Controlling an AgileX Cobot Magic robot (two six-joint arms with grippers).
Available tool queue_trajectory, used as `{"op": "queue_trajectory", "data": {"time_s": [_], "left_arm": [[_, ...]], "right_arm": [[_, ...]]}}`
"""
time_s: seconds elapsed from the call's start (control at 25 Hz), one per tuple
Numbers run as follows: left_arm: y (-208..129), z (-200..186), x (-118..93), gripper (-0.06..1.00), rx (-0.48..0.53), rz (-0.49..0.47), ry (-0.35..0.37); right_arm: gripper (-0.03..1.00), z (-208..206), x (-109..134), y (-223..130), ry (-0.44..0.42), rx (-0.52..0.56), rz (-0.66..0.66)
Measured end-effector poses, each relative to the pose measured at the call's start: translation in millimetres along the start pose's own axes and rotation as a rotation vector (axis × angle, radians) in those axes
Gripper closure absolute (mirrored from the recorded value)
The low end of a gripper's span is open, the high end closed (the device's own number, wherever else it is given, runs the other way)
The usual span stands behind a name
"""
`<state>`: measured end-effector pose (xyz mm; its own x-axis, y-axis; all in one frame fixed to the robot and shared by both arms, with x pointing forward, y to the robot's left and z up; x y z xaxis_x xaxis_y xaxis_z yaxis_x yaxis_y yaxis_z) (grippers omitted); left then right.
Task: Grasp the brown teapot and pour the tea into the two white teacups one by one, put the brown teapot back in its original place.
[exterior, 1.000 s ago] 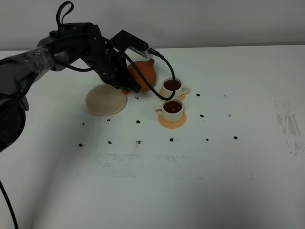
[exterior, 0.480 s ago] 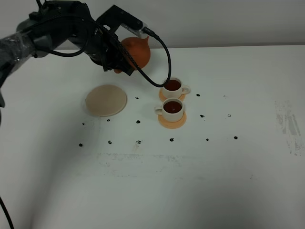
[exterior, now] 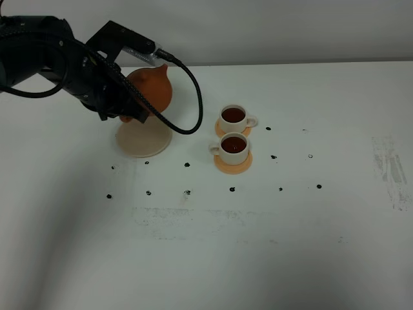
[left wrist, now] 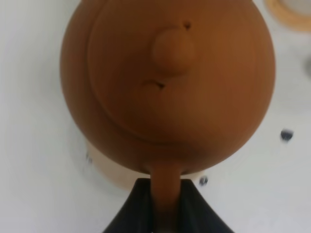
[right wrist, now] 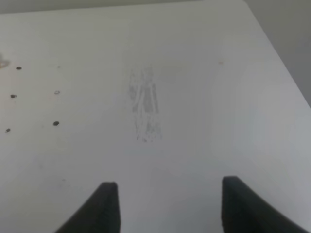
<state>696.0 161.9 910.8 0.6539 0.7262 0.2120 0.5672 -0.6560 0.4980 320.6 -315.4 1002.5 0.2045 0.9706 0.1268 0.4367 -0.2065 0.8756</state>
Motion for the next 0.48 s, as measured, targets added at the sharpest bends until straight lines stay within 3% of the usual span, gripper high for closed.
{"op": "queue_trajectory", "data": {"time_s": [0.2,0.48], "left_arm": [[-34.2,13.6,-1.3,0.84,0.040,-0.055,-0.006],[-45.3,27.4,-0.8,0.84,0.031,-0.111,-0.003]], "right_arm": [[0.52,0.0,0.0,0.0,0.000,0.000,0.000],[0.52,0.0,0.0,0.0,0.000,0.000,0.000]]}}
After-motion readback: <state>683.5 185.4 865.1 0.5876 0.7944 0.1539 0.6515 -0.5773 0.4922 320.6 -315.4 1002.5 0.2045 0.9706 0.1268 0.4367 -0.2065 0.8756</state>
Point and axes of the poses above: a point on each arm's last joint axis where the gripper is mounted, z pointing out along that axis toward the gripper, x along the wrist's bending axis when the last joint is at zero, y = z × x, the point moved 10 cm from there along z, pointing out along that axis toward the gripper, and after that the axes turned 12 degrees about z, right-handed, at the moved point
